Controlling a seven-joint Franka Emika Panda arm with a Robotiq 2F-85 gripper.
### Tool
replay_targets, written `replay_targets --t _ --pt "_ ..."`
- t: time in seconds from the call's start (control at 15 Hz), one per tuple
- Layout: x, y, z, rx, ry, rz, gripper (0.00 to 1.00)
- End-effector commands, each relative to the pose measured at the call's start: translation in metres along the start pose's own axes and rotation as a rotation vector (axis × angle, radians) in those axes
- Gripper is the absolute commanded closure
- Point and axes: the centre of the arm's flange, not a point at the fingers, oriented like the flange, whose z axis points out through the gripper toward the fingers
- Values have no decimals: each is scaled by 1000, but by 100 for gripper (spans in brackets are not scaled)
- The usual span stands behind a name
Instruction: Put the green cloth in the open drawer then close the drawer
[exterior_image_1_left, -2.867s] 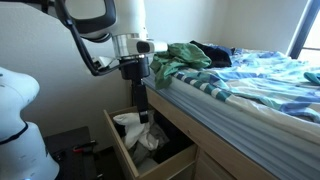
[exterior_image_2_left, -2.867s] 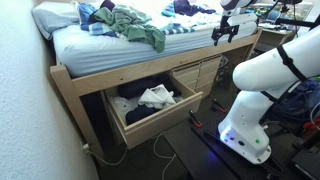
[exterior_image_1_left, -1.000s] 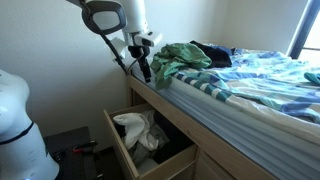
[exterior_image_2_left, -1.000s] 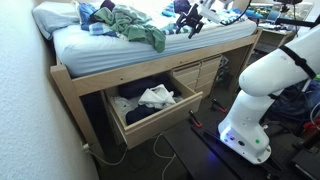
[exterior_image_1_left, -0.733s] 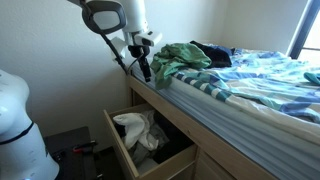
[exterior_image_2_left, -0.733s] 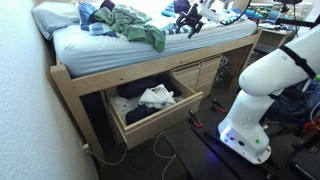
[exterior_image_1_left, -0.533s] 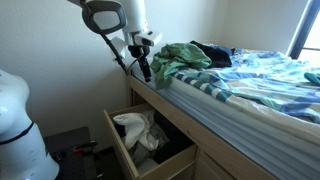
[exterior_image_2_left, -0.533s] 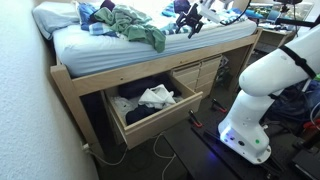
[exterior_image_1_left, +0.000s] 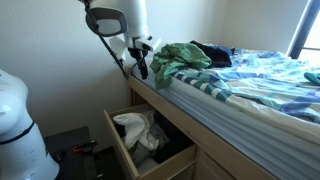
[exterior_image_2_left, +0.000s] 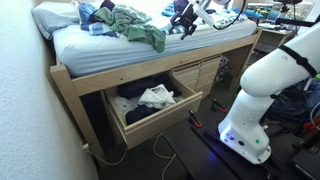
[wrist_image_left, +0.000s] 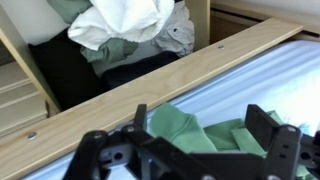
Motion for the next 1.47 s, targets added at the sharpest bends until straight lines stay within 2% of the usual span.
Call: replay_targets --t 0.0,0.2,0.53,0.67,0.73,1.07,1.27,1.4 --pt "15 -26 15 115 1 -23 0" --pt "21 -58 29 201 -5 -46 0" --pt "26 -100 57 207 -48 -148 0" --pt "22 -100 58 173 -75 -222 0" --pt "14 -99 57 180 -68 -167 0" --pt "16 -100 62 172 -72 -200 0" --pt "28 -108 70 147 14 -218 0" --pt "40 -117 78 109 110 -255 0"
